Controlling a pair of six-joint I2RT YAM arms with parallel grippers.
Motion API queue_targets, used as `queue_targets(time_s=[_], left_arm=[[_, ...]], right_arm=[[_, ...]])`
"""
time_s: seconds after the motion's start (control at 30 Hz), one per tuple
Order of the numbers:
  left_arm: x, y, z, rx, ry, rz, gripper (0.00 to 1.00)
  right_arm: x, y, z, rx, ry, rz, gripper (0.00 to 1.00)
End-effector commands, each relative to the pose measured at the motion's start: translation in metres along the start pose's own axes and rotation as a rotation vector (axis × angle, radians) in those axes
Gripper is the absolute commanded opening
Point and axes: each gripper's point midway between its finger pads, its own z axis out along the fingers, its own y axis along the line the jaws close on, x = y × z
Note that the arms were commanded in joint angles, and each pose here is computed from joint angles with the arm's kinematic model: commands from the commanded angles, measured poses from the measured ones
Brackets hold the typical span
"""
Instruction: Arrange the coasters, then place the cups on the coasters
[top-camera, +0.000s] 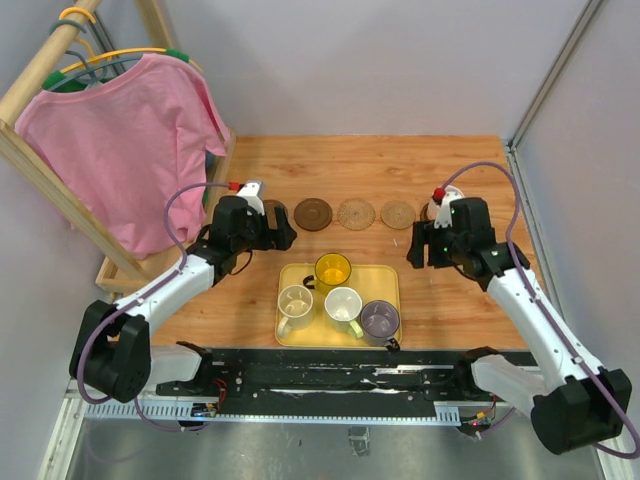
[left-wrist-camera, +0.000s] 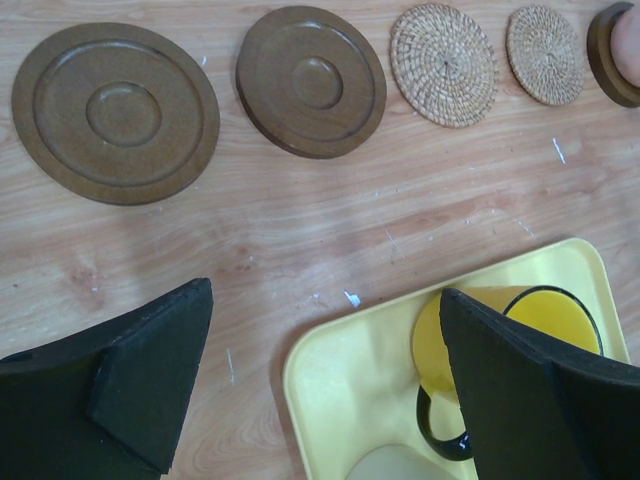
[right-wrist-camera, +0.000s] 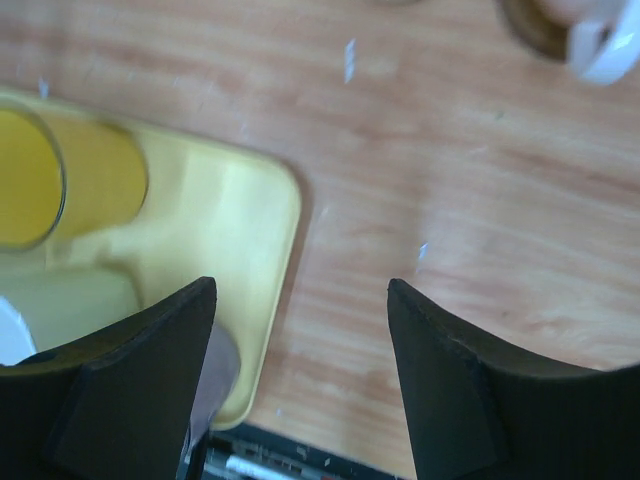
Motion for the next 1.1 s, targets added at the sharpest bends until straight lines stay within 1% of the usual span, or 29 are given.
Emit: queue_targets(time_s=[0.0, 0.03, 0.07, 0.1, 0.13, 0.17, 0.3, 0.53, 0.77, 1.03, 1.07], left_arm=[[0.005, -0.010, -0.005, 0.050, 0.010, 0.006, 1.00], [0.005, -0.010, -0.005, 0.051, 0.010, 0.006, 1.00], [0.005, -0.011, -0.006, 0.052, 0.010, 0.006, 1.00], [0.005, -0.011, -0.006, 0.053, 0.009, 0.008, 1.00], [0.003, -0.011, -0.007, 0.051, 0.007, 0.009, 1.00], [0.002, -0.011, -0.007, 0.048, 0.006, 0.010, 1.00], [-0.004, -0.012, -0.010, 0.046, -0.010, 0.010, 1.00], [-0.007, -0.012, -0.012, 0.039, -0.017, 0.008, 1.00], [-0.004, -0.013, -0.012, 0.046, -0.011, 0.001, 1.00], [0.001, -0.016, -0.011, 0.070, -0.006, -0.015, 1.00], [0.002, -0.016, -0.011, 0.071, -0.005, -0.017, 1.00]], right_arm=[[0.055, 0.028, -0.019, -0.094, 0.146, -0.093, 0.72], [0.064, 0.032, -0.023, -0.106, 0.163, -0.107, 0.73], [0.072, 0.036, -0.026, -0.119, 0.174, -0.119, 0.79], [0.079, 0.039, -0.029, -0.132, 0.182, -0.128, 0.86], [0.086, 0.042, -0.032, -0.146, 0.187, -0.135, 0.95], [0.093, 0.045, -0.035, -0.158, 0.192, -0.144, 0.99], [0.099, 0.070, -0.050, -0.251, 0.154, -0.191, 0.99], [0.130, 0.082, -0.059, -0.276, 0.244, -0.206, 0.99], [0.159, 0.088, -0.060, -0.260, 0.330, -0.230, 0.99], [0.187, 0.086, -0.047, -0.183, 0.388, -0.255, 0.99], [0.190, 0.085, -0.045, -0.172, 0.394, -0.256, 0.97]])
